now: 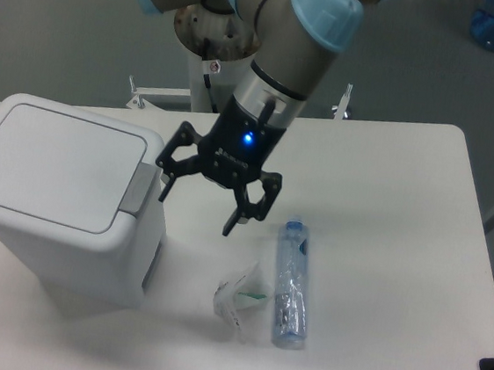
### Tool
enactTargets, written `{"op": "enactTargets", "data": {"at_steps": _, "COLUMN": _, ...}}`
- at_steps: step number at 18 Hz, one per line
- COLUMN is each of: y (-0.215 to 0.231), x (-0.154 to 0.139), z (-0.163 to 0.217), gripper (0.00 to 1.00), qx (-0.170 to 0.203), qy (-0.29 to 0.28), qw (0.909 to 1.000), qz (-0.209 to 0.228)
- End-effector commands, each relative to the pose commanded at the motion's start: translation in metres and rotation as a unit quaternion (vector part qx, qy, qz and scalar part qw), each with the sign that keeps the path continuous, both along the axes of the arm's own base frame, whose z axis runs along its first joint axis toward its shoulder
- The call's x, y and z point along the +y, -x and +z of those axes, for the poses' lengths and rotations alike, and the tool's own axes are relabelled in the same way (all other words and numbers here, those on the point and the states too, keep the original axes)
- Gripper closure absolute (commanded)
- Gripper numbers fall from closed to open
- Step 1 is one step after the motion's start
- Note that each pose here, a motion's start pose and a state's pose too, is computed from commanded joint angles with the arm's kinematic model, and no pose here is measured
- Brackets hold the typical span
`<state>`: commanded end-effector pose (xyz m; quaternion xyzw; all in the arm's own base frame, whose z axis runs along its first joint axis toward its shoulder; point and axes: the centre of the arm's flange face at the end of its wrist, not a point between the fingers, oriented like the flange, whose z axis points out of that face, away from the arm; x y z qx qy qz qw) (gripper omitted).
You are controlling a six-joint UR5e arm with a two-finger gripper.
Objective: Open the trash can
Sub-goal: 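Lower the gripper fingers onto the lid's grey push button, then press the grey button so the white lid pops up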
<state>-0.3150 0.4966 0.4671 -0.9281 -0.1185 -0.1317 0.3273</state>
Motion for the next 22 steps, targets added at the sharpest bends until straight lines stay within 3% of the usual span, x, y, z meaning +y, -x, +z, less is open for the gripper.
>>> {"op": "enactTargets", "data": {"at_steps": 22, "y": -0.009, "x": 0.014, "z": -0.011, "gripper": 0.00, "qx": 0.004, "qy": 0.003, "qw": 0.9999, "qz": -0.014}}
